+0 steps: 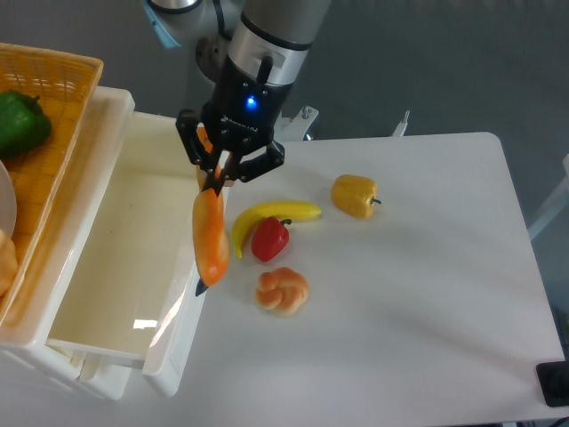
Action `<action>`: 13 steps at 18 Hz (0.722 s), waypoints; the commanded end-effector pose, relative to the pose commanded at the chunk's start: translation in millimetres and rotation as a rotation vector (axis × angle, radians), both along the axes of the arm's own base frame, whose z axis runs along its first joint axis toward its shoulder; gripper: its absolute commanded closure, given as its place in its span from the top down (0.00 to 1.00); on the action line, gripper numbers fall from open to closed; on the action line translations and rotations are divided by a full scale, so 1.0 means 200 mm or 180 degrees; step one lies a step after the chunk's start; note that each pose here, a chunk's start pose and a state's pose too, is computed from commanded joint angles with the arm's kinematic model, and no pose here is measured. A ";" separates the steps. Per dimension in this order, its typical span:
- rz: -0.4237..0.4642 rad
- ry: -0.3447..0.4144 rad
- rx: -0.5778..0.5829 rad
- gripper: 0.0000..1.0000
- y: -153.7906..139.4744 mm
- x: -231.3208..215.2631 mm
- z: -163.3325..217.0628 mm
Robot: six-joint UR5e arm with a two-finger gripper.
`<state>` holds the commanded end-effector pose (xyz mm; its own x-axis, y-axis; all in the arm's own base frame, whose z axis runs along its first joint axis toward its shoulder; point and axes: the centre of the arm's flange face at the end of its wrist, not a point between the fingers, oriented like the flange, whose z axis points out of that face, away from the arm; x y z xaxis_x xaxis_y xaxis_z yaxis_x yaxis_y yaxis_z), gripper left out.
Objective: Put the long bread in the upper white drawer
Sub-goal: 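Lower the bread loaf into the drawer and open the gripper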
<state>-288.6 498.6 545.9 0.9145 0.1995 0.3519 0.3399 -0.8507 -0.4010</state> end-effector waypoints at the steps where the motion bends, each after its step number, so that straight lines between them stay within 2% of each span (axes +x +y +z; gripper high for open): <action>1: -0.0020 -0.0015 -0.0013 0.00 0.01 0.02 -0.02; 13: -0.0277 -0.0172 -0.0166 0.00 0.13 0.20 -0.21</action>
<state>-249.6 525.4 504.4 0.9091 0.1396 0.3924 0.2838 -0.8972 -0.3384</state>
